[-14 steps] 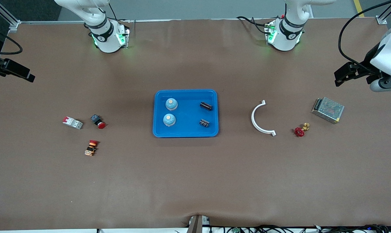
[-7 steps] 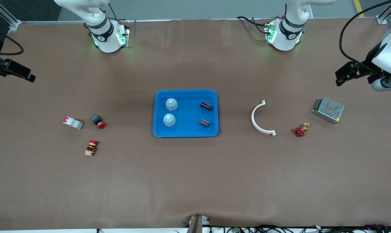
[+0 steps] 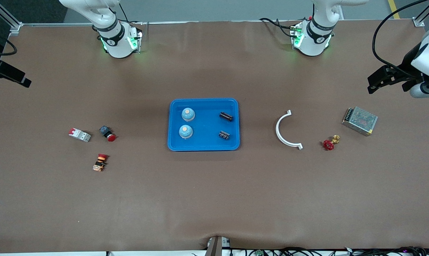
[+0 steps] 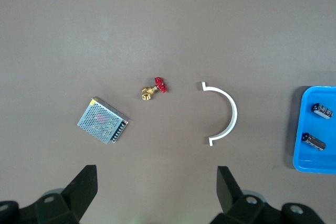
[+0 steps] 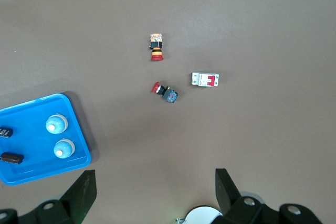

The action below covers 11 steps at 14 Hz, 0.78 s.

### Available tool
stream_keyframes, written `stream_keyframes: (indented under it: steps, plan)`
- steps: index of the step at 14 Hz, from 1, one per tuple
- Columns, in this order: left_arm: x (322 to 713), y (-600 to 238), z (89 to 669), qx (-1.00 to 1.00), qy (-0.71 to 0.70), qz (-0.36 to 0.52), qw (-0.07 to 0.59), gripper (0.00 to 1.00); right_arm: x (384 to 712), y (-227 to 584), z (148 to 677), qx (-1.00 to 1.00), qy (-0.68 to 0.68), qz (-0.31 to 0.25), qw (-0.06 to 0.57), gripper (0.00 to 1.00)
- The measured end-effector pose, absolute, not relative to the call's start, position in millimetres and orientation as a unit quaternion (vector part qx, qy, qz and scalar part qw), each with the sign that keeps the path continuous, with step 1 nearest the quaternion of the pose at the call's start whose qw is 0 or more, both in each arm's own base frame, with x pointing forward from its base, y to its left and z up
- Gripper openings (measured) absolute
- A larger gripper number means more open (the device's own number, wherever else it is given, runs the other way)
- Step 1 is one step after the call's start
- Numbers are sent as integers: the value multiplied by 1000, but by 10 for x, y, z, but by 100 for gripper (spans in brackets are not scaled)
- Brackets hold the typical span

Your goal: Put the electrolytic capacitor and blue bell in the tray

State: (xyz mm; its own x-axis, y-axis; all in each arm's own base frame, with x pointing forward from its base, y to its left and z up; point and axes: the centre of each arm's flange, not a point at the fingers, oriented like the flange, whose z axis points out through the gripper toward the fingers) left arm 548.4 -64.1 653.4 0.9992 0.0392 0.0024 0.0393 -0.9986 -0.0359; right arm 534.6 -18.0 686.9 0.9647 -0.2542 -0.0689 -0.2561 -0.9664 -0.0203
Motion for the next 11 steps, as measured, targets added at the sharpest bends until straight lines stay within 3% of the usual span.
stream_keyframes:
  steps: [6, 11]
  plan:
    - [5462, -642, 6525, -1000, -19, 6, 19, 100, 5221, -88, 6737, -993, 120, 13, 16, 100]
    - [5444, -648, 6538, -1000, -19, 6, 19, 100, 5356, 111, 6713, -994, 103, -32, 20, 100]
